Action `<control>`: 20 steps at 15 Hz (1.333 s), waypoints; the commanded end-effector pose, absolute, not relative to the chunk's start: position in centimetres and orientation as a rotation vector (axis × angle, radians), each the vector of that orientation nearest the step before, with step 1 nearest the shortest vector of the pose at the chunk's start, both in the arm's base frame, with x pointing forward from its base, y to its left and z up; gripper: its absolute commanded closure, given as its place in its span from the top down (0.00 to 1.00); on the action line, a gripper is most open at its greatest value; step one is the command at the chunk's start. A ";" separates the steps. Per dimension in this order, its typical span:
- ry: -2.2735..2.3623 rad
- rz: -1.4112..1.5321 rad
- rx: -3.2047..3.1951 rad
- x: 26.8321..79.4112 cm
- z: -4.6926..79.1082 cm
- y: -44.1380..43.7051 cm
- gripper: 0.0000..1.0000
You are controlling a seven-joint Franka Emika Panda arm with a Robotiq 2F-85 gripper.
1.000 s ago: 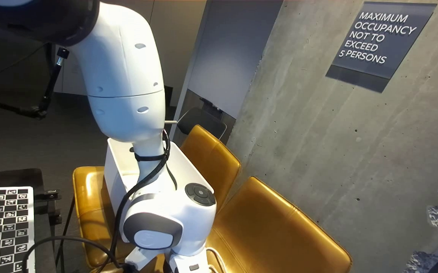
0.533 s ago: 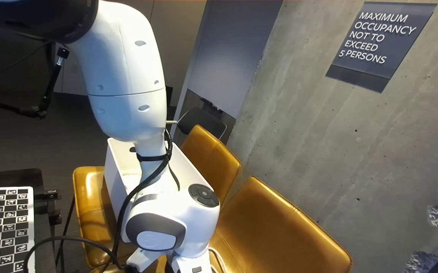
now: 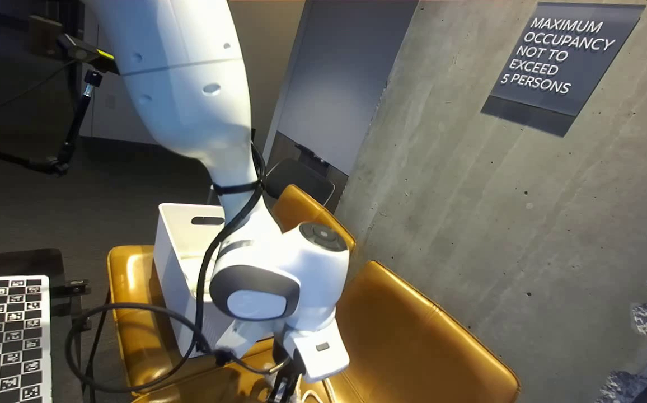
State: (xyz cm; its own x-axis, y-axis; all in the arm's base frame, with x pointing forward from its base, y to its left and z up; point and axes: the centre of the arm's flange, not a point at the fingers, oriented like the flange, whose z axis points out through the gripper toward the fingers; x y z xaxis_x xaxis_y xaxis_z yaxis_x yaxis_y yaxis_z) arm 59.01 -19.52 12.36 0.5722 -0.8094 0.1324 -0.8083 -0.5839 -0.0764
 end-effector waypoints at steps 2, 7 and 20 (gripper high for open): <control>1.209 -0.412 -2.784 59.7 24.2 -16.2 0.02; 1.048 -0.572 -2.740 62.2 36.4 -11.4 0.02; 0.707 -0.689 -2.686 61.9 58.0 3.4 0.02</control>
State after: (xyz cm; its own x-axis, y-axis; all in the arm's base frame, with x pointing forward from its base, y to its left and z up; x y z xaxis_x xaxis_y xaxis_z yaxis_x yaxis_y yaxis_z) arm 61.45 1.13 56.17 0.7502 -0.5392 0.3826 -0.4084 -0.8330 -0.3732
